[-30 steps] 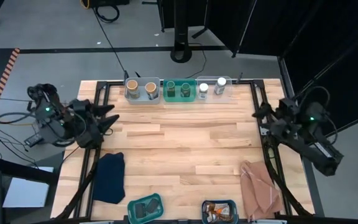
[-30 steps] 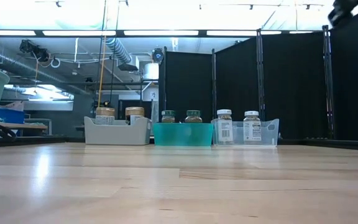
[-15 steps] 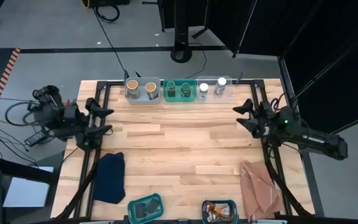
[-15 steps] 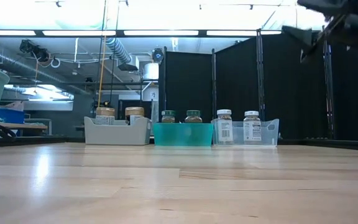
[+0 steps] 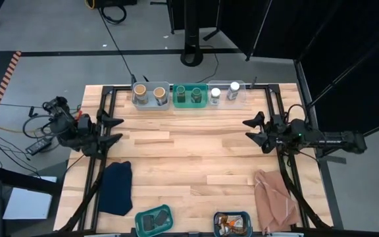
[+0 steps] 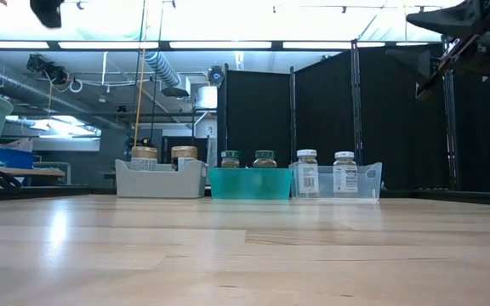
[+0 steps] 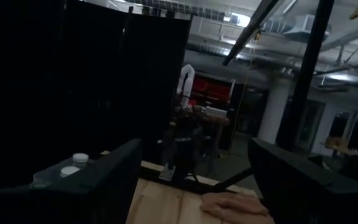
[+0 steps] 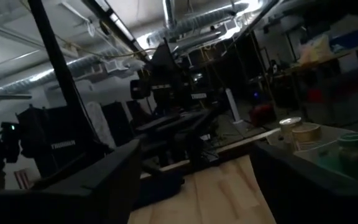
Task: Sort spices by type
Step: Return to Home Position
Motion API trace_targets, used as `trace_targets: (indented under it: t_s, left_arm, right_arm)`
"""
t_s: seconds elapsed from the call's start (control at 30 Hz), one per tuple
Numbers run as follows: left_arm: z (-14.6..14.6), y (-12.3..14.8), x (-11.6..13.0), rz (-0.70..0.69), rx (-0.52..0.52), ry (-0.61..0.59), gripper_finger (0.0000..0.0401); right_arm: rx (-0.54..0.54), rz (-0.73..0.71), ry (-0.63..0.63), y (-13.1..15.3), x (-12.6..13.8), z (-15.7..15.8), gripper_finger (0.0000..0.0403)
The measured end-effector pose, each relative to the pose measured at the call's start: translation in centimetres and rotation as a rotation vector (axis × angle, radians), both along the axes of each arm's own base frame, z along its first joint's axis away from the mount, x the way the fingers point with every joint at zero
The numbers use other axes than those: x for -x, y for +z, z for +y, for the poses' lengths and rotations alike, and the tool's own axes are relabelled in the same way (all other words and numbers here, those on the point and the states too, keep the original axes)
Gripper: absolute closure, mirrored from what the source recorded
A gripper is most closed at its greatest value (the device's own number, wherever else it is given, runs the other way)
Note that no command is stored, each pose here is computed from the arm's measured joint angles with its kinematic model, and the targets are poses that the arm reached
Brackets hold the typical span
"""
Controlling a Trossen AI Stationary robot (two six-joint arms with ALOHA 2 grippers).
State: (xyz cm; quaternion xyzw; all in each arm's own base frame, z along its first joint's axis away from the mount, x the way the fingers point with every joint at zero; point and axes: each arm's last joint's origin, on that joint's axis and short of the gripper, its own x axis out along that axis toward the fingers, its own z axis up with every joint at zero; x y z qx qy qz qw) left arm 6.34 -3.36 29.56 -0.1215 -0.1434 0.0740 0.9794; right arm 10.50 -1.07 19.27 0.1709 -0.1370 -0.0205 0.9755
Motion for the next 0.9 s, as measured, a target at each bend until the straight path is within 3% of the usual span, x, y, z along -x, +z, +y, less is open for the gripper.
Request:
trace_targets:
  t_s: [0.3,0.53,0.67,0.9]
  left_arm:
    - [0.8,-4.2,0.8,-0.073,0.075,-0.019,0.0101]
    - [-0.9,-8.5,-0.4,-0.13,0.192,-0.235,0.0101]
    - [-1.2,-9.3,-0.7,-0.063,0.209,-0.258,0.0101]
    - [-1.1,-9.1,-0.6,-0.076,0.228,-0.248,0.0101]
  right_arm:
    - [-0.038,0.043,-0.008,-0.4,-0.1,0.2,0.0098]
    - [-0.022,0.178,0.016,-1.7,-0.5,0.5,0.0098]
    - [0.016,0.21,0.016,-1.9,-0.7,0.6,0.01]
    - [0.031,0.318,-0.002,-3.0,-1.1,0.5,0.0098]
